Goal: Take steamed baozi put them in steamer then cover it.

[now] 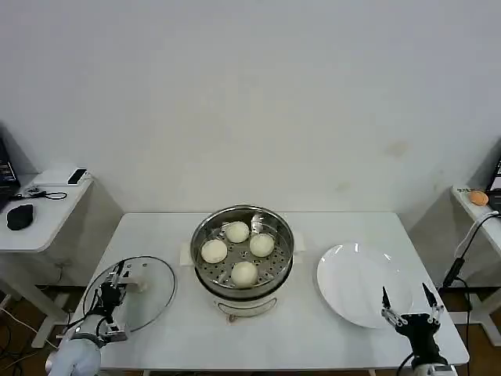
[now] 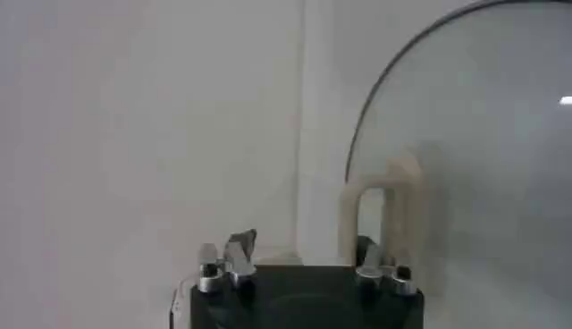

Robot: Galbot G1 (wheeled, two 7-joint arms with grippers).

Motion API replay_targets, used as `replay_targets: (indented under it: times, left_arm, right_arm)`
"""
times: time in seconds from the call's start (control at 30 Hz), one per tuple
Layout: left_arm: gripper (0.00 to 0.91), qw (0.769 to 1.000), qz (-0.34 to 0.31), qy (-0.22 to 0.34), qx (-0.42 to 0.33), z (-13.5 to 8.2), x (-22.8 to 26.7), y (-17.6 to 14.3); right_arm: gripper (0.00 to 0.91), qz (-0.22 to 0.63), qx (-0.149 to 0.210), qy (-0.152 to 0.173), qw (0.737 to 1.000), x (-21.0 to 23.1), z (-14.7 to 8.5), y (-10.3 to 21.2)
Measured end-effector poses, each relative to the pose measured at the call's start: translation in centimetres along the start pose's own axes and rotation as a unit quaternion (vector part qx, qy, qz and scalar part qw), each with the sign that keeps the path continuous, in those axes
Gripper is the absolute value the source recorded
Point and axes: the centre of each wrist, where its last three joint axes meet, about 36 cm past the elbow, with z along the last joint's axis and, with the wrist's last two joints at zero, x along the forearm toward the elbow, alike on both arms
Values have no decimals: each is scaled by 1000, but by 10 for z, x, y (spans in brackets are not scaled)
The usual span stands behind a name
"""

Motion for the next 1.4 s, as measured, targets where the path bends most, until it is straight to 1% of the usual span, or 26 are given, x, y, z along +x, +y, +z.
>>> replay_targets:
  times: [0.23, 0.53, 0.7, 0.9, 1.07, 1.17, 1.4]
  left_arm:
    - [0, 1000, -18, -1, -6, 1, 5, 10]
    - [0, 998, -61, -1, -24, -7, 18, 32]
    - [0, 996, -85, 6, -33, -12, 28, 55]
    - [0, 993, -113, 17, -43, -20, 33, 94]
    - [0, 991, -129, 16, -42, -35, 37, 122]
    - [0, 990, -135, 13, -37, -50, 40, 135]
    - [0, 989, -151, -3, -12, -93, 50, 163]
  right_arm:
    - [907, -5, 0, -5, 1000, 0, -3, 4]
    - [907, -13, 3, -8, 1000, 0, -5, 7]
    - [907, -19, 3, -10, 1000, -2, -5, 9]
    - [907, -26, 3, -11, 1000, -5, -7, 13]
    - [907, -34, 7, -12, 999, -5, -8, 16]
    - [907, -37, 10, -12, 999, -5, -8, 19]
    - [907, -42, 16, -13, 999, -5, -6, 24]
